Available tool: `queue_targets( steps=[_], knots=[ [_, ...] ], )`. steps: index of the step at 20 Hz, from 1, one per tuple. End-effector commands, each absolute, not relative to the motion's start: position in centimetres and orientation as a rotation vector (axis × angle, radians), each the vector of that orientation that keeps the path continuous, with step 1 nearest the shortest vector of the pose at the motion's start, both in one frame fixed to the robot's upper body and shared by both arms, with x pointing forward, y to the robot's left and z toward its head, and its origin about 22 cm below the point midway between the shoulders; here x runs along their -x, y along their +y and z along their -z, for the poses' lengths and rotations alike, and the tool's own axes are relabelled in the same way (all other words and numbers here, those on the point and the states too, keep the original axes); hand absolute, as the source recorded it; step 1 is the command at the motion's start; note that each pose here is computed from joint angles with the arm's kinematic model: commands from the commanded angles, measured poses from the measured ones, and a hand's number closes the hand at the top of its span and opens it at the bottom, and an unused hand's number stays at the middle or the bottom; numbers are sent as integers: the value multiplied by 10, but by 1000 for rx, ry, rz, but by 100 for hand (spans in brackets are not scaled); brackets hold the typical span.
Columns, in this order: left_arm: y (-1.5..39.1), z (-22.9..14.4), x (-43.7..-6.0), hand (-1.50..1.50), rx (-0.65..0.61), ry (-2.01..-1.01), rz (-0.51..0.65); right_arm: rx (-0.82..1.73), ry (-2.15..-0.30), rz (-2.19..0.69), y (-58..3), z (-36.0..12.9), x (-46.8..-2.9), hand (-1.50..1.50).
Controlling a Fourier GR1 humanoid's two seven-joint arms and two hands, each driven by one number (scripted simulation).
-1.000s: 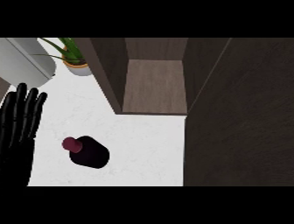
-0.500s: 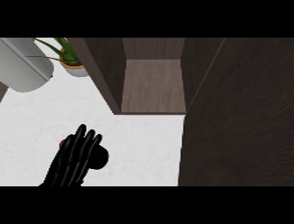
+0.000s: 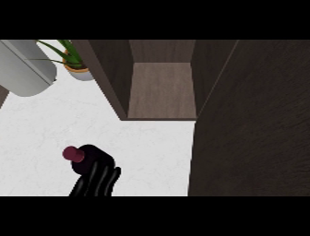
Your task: Pick up the wine, place it into the cabinet and close the cabinet
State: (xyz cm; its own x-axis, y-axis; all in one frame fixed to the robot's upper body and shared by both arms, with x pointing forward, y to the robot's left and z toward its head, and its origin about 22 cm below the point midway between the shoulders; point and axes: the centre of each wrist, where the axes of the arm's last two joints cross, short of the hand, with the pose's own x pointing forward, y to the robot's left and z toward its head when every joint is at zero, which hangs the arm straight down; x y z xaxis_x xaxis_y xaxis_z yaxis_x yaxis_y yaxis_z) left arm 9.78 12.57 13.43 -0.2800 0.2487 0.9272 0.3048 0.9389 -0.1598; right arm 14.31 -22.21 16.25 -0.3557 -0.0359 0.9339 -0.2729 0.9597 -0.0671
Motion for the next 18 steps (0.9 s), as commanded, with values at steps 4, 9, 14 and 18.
queue_targets(
  steps=[4, 9, 14, 18],
  knots=[
    [110, -145, -95, -150, 443, -1859, 10, -243, -1942, -252, -216, -192, -139, -150],
    [131, -165, -72, -150, 407, -1869, -5, -212, -1929, -252, -218, -189, -133, -150],
    [138, -173, -70, -150, 367, -1855, -22, -214, -1952, -228, -204, -194, -124, -150],
    [152, -172, -81, -150, 306, -1876, -39, -225, -1938, -220, -209, -195, -132, -150]
  ],
)
